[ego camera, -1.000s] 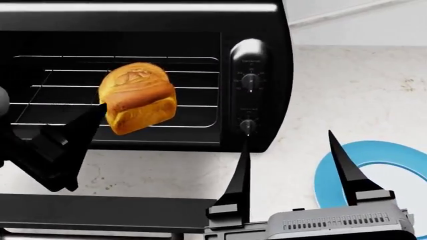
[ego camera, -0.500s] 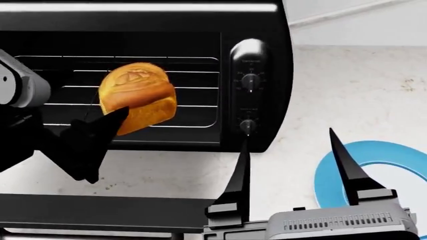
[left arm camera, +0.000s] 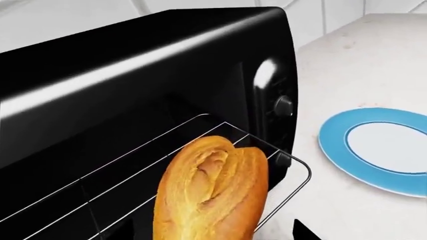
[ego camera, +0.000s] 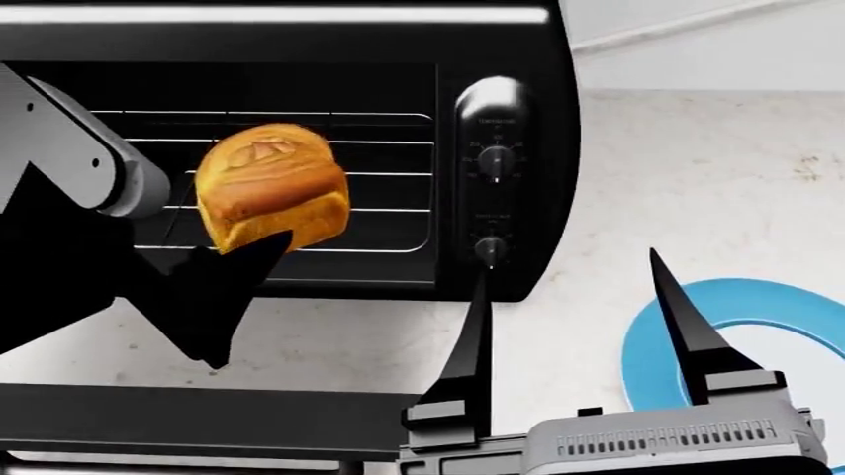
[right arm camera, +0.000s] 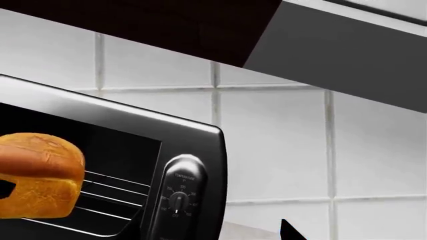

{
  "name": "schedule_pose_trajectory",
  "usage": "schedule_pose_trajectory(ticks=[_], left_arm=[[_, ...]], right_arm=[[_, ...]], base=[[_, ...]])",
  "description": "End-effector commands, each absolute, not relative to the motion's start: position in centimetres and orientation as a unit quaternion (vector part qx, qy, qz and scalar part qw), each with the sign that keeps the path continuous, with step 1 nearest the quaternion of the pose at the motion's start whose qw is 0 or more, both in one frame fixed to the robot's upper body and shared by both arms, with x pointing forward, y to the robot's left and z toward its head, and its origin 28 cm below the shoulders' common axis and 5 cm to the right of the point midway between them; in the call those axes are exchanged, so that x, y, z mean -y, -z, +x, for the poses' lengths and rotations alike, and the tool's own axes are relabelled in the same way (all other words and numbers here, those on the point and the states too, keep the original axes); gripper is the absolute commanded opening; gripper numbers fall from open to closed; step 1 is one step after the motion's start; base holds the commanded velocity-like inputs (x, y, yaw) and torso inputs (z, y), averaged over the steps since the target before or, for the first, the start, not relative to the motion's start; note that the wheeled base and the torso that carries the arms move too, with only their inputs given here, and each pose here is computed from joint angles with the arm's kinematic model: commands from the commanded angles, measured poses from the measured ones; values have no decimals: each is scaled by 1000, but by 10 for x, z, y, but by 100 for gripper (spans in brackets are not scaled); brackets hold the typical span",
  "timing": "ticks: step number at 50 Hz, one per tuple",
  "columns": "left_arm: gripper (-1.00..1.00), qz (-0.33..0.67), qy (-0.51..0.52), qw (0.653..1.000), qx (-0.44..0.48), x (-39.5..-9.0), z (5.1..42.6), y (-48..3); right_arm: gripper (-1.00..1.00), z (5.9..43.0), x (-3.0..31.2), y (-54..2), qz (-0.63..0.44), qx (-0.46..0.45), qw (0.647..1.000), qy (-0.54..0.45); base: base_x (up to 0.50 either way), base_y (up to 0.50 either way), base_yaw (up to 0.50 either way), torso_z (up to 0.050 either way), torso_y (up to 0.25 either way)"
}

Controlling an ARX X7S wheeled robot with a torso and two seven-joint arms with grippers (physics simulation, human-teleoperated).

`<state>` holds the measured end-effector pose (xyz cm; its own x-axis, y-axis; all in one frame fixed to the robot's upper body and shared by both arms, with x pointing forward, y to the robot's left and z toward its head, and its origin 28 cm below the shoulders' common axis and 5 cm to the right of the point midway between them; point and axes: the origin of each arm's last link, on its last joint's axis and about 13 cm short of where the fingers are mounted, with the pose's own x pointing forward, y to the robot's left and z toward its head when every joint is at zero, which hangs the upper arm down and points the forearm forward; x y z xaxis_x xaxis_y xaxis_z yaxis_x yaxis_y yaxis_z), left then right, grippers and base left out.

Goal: Pick the bread from the rack and place it on the plate on the counter.

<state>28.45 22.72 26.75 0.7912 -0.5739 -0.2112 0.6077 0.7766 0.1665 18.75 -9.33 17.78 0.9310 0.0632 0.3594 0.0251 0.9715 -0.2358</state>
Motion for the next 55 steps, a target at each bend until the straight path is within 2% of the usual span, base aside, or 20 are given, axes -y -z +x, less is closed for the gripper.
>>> schedule_pose_trajectory(ticks=[1,28,29,55], left_arm=[[100,126,322,935,-83,-222,290,-268],[100,140,321,932,-90,-222,301,-271],[-100,143,318,933,-84,-222,301,-271],[-100,162,310,935,-58,-226,279,-277]], right_arm=[[100,187,93,-178,-121,186,975,-10],[100,185,94,-179,-124,187,974,-8],[100,185,95,-179,-124,187,975,-8],[100,190,93,-182,-124,192,974,-11]], base=[[0,0,0,0,0],[0,0,0,0,0],[0,0,0,0,0],[0,0,0,0,0]])
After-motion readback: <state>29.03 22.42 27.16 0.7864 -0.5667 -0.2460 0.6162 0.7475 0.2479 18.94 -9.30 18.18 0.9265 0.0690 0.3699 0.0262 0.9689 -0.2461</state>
